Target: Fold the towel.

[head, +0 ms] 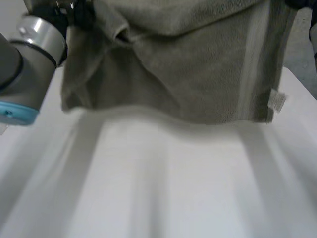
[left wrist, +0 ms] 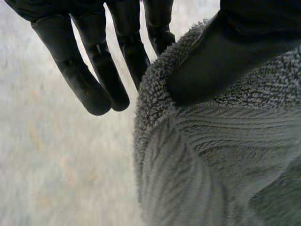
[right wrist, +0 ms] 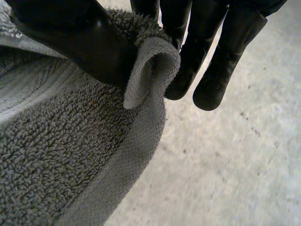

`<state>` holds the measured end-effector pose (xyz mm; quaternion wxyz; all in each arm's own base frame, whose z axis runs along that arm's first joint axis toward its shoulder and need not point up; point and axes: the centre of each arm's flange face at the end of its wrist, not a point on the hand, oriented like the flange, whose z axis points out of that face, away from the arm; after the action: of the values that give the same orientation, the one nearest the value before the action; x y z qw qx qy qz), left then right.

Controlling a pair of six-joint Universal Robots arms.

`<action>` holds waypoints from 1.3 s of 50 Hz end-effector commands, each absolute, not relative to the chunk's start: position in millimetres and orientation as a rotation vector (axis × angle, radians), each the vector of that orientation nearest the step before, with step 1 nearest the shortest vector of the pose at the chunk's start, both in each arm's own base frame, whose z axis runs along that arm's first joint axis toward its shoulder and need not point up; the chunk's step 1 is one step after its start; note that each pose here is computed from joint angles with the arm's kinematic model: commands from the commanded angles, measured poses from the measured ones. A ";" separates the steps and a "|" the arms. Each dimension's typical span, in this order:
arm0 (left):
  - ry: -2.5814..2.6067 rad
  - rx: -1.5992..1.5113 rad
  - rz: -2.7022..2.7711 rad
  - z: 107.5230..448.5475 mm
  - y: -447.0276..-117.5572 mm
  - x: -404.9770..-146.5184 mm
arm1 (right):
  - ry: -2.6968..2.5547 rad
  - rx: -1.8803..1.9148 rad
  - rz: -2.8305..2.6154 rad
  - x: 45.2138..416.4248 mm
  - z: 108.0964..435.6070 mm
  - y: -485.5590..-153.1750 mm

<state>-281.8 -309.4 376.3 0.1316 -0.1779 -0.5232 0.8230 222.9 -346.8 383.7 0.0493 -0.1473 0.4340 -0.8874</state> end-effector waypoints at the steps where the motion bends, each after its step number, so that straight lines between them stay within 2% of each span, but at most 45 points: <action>1: -1.565 -0.517 2.249 349.8 -296.9 -281.8 | 1.503 -0.535 -2.557 229.5 357.3 -344.0; 2: -1.622 -0.538 2.204 332.5 -295.9 -281.6 | 1.582 -0.582 -2.487 231.4 343.3 -342.8; 3: -1.685 -0.560 2.151 313.4 -294.3 -280.8 | 1.583 -0.582 -2.486 231.4 343.1 -342.8; 4: -1.685 -0.560 2.150 313.2 -294.3 -280.7 | 1.654 -0.635 -2.409 233.6 328.6 -340.9; 5: -1.760 -0.583 2.086 290.5 -292.8 -279.3 | 1.731 -0.699 -2.322 235.5 310.9 -338.2; 6: -1.761 -0.583 2.086 290.3 -292.8 -279.3 | 1.732 -0.700 -2.321 235.5 310.7 -338.2; 8: -1.939 -0.629 1.970 242.5 -298.6 -266.3 | 1.869 -0.852 -2.134 239.6 272.2 -328.4; 9: -1.940 -0.629 1.970 242.3 -298.6 -266.2 | 1.870 -0.853 -2.133 239.7 272.0 -328.4; 11: -2.079 -0.735 1.868 203.0 -298.8 -255.8 | 1.990 -1.011 -1.981 237.8 235.8 -316.3; 14: -2.132 -0.814 1.823 187.5 -296.6 -252.0 | 2.034 -1.084 -1.936 235.8 223.2 -309.5; 16: -2.203 -0.994 1.779 168.1 -293.3 -245.1 | 2.075 -1.197 -1.882 233.2 205.9 -297.9; 19: -2.262 -1.107 1.784 163.2 -298.8 -232.0 | 2.097 -1.236 -1.846 231.6 195.9 -290.4; 28: -2.243 -1.178 1.769 171.0 -290.4 -238.1 | 2.134 -1.224 -1.782 229.4 184.6 -278.8; 36: -2.179 -1.090 1.708 179.0 -262.7 -260.6 | 2.162 -1.112 -1.762 226.0 174.9 -275.9; 38: -2.166 -1.088 1.663 175.9 -246.5 -267.5 | 2.188 -1.058 -1.782 222.0 172.8 -278.9; 46: -2.178 -1.100 1.640 164.9 -217.1 -270.1 | 2.283 -0.943 -1.892 208.0 179.2 -289.4; 54: -2.236 -1.065 1.721 149.5 -210.3 -267.6 | 2.308 -0.791 -1.944 199.4 184.5 -294.6; 59: -2.205 -1.019 1.798 150.1 -214.7 -271.6 | 2.303 -0.785 -1.948 199.7 185.9 -294.6; 65: -2.223 -1.016 1.768 133.9 -217.7 -275.9 | 2.305 -0.782 -1.951 199.1 186.5 -294.5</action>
<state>-270.9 -213.6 146.7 0.0599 -0.3395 -0.7326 0.5869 199.1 -294.8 185.8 0.0111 -0.2501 0.7393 -0.6251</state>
